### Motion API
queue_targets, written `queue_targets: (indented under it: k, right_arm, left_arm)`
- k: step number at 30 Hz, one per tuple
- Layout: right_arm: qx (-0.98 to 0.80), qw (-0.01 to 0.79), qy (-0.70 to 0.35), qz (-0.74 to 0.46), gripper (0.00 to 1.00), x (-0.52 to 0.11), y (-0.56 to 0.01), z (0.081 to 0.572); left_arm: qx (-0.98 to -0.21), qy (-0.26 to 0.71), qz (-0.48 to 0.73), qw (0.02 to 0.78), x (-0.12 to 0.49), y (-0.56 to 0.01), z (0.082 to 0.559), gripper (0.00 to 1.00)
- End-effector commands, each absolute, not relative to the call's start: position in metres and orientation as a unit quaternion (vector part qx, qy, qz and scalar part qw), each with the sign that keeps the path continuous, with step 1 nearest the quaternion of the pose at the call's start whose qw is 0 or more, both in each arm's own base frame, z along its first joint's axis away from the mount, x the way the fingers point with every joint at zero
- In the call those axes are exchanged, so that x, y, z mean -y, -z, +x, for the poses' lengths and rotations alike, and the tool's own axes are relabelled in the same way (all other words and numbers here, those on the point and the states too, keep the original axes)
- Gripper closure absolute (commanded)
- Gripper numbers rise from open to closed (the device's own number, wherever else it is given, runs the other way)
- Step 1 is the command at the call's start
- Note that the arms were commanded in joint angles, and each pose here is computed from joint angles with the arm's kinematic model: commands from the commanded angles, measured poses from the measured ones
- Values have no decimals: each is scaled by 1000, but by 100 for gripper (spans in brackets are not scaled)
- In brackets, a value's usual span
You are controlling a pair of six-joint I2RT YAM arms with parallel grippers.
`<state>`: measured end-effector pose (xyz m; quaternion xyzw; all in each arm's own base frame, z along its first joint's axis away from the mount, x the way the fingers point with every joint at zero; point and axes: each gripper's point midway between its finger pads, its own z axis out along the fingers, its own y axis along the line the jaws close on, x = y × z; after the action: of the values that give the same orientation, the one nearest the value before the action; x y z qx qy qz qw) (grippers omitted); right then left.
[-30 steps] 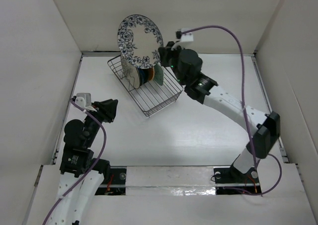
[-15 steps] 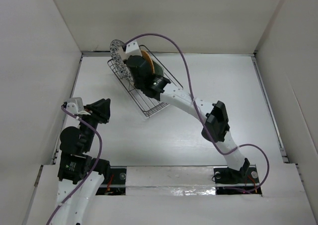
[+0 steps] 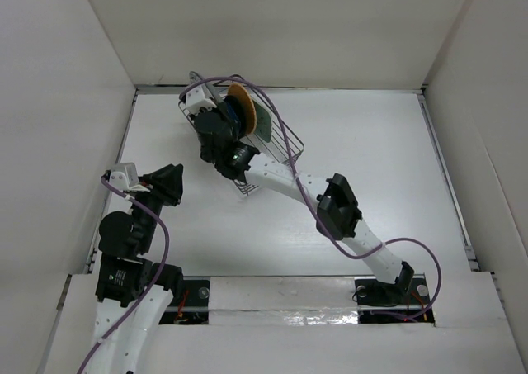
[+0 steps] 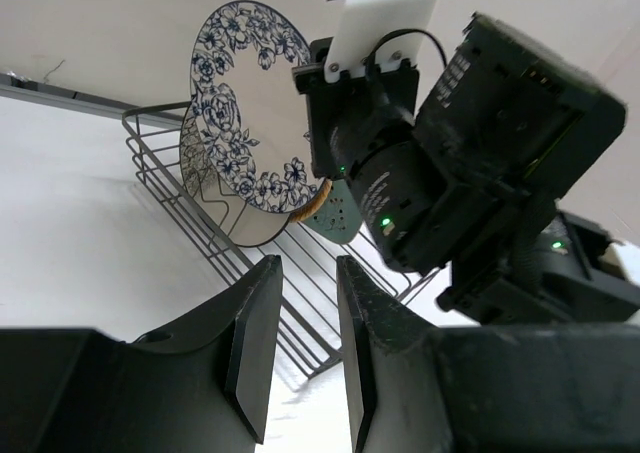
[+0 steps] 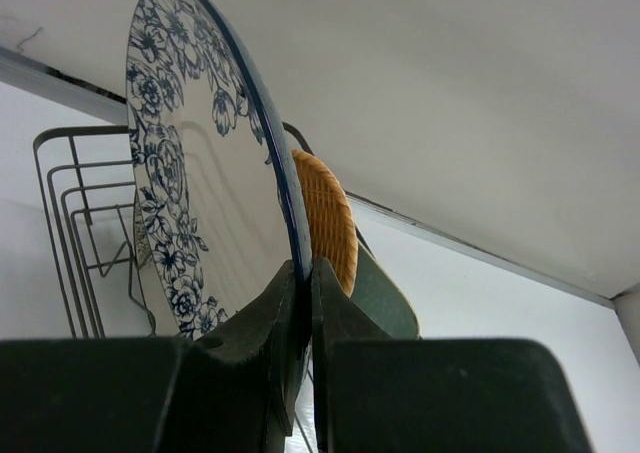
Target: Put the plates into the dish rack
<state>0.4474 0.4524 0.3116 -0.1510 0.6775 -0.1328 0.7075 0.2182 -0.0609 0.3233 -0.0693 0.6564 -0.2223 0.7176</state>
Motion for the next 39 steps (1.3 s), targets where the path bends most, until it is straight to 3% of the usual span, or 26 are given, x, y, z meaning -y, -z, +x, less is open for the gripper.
queue_targets:
  k: [1, 19, 22, 26, 32, 37, 39]
  right_arm:
    - [-637, 761, 117, -23, 100, -424, -382, 440]
    - [-702, 710, -6, -52, 99, -479, -277, 440]
    - [-700, 712, -36, -39, 85, -482, -286, 432]
    - [-693, 717, -71, -25, 54, -472, -318, 422]
    - [-670, 720, -181, -30, 18, -452, -373, 382]
    - [-649, 717, -252, -35, 17, -385, -389, 328]
    - [-641, 720, -265, -12, 35, -353, -390, 315]
  left_arm:
    - [-630, 234, -61, 738, 62, -347, 211, 74]
    - [-641, 237, -55, 728, 67, -340, 216, 73]
    - [-644, 237, -54, 725, 67, -338, 218, 73]
    - [-647, 232, -59, 724, 66, -336, 220, 72]
    - [-657, 234, -54, 715, 70, -330, 225, 66]
    - [-668, 245, -34, 702, 79, -323, 230, 56]
    - [-671, 246, -32, 699, 81, -321, 232, 54]
